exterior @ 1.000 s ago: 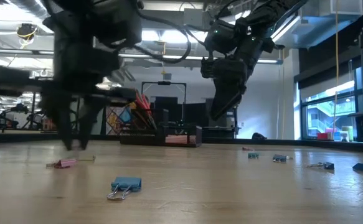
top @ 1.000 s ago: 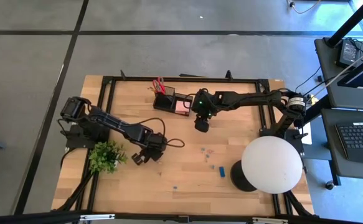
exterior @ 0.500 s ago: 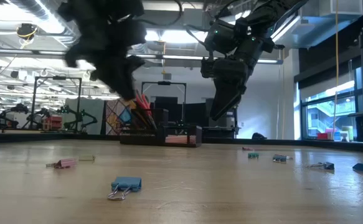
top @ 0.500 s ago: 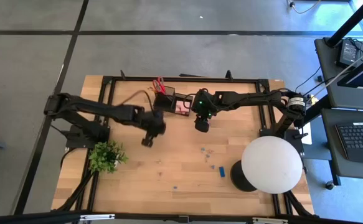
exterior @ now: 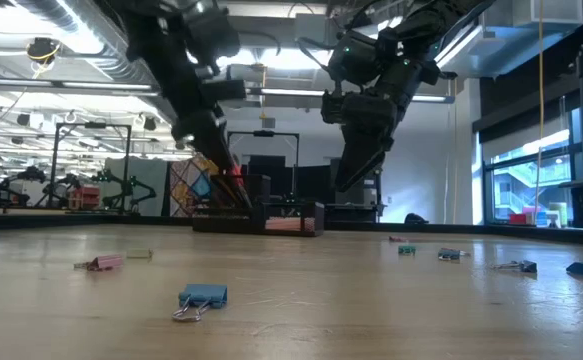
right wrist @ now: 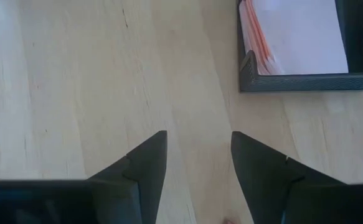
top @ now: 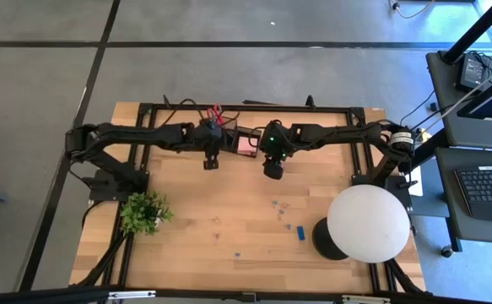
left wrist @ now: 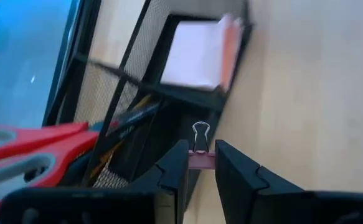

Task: Pick and place office supplies into organizer
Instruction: Put the pink binder clip into the black desk organizer, then put the yellow binder clip into the black desk organizer

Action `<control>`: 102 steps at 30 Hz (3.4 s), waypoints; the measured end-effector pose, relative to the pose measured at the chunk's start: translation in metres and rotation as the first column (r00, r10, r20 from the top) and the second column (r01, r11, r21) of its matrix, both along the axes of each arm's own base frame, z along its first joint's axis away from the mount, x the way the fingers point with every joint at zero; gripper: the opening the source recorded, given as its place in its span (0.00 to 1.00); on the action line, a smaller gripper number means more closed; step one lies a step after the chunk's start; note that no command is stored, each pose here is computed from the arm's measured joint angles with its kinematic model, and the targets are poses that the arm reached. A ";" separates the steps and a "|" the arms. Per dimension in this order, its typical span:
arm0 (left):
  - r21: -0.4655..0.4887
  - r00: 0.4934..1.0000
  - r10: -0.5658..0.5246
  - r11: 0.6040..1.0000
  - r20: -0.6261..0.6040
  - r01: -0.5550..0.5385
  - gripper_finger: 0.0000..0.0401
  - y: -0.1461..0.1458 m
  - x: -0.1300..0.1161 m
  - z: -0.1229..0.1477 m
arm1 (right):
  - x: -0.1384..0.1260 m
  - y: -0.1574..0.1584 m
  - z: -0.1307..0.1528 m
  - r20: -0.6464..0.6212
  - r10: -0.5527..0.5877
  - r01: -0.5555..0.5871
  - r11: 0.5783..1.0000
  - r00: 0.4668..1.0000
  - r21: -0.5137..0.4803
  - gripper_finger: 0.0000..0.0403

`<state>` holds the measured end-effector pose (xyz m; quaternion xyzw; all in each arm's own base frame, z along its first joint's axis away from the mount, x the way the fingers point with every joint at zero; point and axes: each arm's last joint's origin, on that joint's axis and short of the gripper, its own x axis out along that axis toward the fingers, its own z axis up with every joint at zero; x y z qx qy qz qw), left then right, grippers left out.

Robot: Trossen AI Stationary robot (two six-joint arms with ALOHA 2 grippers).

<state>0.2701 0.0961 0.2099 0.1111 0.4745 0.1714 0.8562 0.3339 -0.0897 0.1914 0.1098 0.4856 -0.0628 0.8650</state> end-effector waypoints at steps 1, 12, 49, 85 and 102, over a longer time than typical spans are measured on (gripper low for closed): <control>0.002 1.000 0.016 1.000 -0.006 -0.015 0.16 0.003 0.001 -0.003 | 0.000 0.000 0.000 0.000 0.000 0.000 1.000 1.000 0.000 0.45; 0.038 0.994 0.090 0.995 -0.056 -0.088 0.16 0.022 0.018 -0.040 | 0.001 0.000 0.001 0.014 0.001 -0.001 1.000 1.000 -0.005 0.45; 0.099 0.987 0.139 0.986 -0.083 -0.131 0.20 0.026 0.022 -0.051 | 0.001 0.000 0.001 0.016 0.001 -0.001 1.000 1.000 -0.005 0.45; -0.065 0.693 -0.714 0.691 0.094 0.720 0.30 -0.116 -0.003 0.028 | 0.003 -0.001 0.002 0.039 0.042 -0.041 0.998 0.998 -0.040 0.45; -0.183 0.422 -0.905 0.424 -0.051 0.887 0.41 -0.162 0.012 -0.027 | 0.004 -0.002 0.003 0.054 0.039 -0.037 0.998 0.998 -0.042 0.45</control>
